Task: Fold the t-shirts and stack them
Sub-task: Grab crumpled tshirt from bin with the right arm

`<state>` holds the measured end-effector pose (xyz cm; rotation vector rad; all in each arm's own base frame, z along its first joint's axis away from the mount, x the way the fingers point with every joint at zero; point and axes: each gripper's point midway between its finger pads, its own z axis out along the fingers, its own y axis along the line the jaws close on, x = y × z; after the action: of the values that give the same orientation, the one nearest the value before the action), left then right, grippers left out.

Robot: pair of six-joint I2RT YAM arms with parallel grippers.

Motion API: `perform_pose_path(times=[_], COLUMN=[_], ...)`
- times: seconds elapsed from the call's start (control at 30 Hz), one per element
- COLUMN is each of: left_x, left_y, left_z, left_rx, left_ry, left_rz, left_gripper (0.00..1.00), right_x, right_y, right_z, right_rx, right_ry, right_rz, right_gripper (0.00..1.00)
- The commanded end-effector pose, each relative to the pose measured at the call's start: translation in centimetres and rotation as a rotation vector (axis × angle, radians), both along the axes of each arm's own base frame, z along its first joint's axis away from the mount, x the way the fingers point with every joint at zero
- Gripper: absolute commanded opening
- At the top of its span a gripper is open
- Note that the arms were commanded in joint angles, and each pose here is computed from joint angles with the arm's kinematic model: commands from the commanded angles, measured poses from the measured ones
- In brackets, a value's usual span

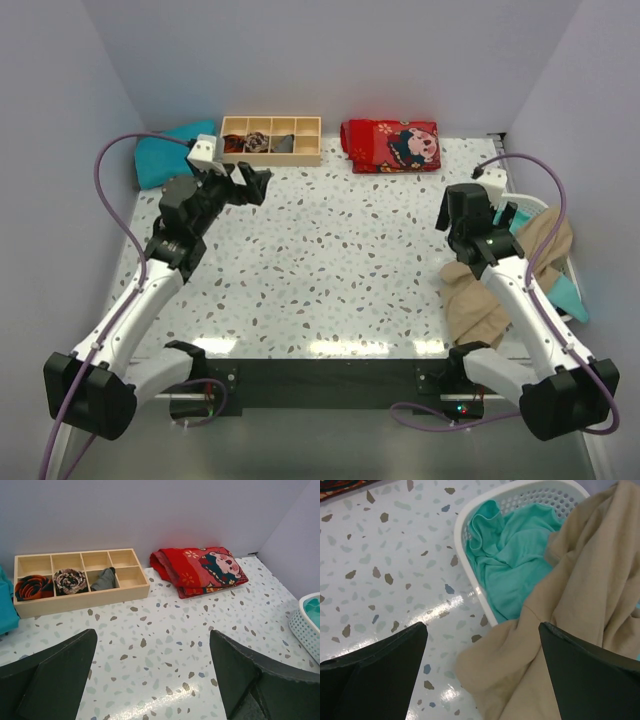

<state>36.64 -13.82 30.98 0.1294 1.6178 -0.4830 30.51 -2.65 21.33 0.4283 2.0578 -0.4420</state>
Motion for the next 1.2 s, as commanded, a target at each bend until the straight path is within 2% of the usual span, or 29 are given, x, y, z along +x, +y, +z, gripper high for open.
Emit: perform_pose_path(times=[0.0, 0.03, 0.1, 0.17, 0.2, 0.27, 0.3, 0.43, 0.47, 0.53, 0.57, 0.63, 0.67, 0.83, 1.0, 1.03, 1.1, 1.13, 1.17], left_x=[-1.1, -1.2, -1.3, -1.1, -1.1, -0.9, -0.9, -0.9, -0.8, -0.6, -0.5, -0.5, -0.5, -0.6, -0.6, -0.6, -0.3, -0.2, -0.1], left_y=[0.0, 0.0, -0.2, -0.3, -0.3, -0.4, -0.6, -1.2, -1.5, -1.7, -2.0, -2.2, -2.3, -2.5, -2.7, -2.7, -2.9, -3.0, -3.2], left_z=[2.9, 2.9, 3.0, 2.7, 2.6, 2.1, 2.0, 1.4, 0.9, 0.6, 0.5, 0.1, 0.0, 0.2, -0.2, -0.4, -0.8, -1.0, -1.3], left_rx=[-0.028, -0.033, -0.047, -0.049, -0.047, -0.046, -0.047, -0.05, -0.048, -0.052, -0.05, -0.049, -0.05, -0.049, -0.048, -0.046, -0.043, -0.042, -0.038], left_ry=[-0.07, -0.069, -0.08, -0.071, -0.057, -0.039, -0.036, -0.019, -0.006, 0.007, 0.015, 0.039, 0.044, 0.048, 0.054, 0.056, 0.067, 0.073, 0.086], left_rz=[-0.004, -0.003, -0.001, 0.002, 0.004, 0.001, -0.005, -0.039, -0.049, -0.056, -0.073, -0.078, -0.083, -0.1, -0.11, -0.11, -0.114, -0.117, -0.123], left_gripper=[1.0, 1.0, 1.0, 1.0, 1.0, 1.0, 1.0, 1.0, 1.0, 1.0, 1.0, 1.0, 1.0, 1.0, 1.0, 1.0, 1.0, 1.0, 1.0], right_x=[-2.6, -2.4, -2.6, -4.6, -5.0, -6.5, -6.9, -8.8, -8.8, -10.0, -9.8, -9.1, -9.2, -7.9, -8.8, -8.3, -9.0, -8.3, -8.8], right_y=[-0.8, 0.1, -0.1, -3.0, -3.7, -5.5, -6.0, -7.8, -8.0, -8.4, -8.5, -8.8, -9.3, -10.1, -12.0, -12.2, -13.0, -13.2, -13.6], right_z=[0.1, 0.1, 0.7, 1.5, 2.0, 2.5, 3.1, 3.1, 2.9, 2.8, 2.7, 1.9, 1.2, -2.1, -4.9, -5.3, -6.8, -7.3, -8.3], right_rx=[0.004, 0.041, 0.063, 0.006, 0.027, -0.077, -0.077, -0.222, -0.209, -0.256, -0.237, -0.269, -0.28, -0.236, -0.243, -0.226, -0.222, -0.192, -0.185], right_ry=[0.004, -0.004, -0.028, -0.063, -0.111, -0.09, -0.122, -0.057, -0.097, -0.046, -0.091, -0.098, -0.051, 0.013, 0.12, 0.103, 0.167, 0.14, 0.186], right_rz=[-0.025, 0.025, -0.014, -0.216, -0.297, -0.385, -0.446, -0.569, -0.619, -0.665, -0.698, -0.718, -0.727, -0.775, -0.811, -0.81, -0.812, -0.811, -0.804], right_gripper=[0.99, 0.99, 0.99, 0.99, 0.99, 0.99, 0.99, 0.99, 0.99, 0.99, 0.99, 0.99, 0.99, 0.99, 0.99, 0.99, 0.99, 0.99, 0.98])
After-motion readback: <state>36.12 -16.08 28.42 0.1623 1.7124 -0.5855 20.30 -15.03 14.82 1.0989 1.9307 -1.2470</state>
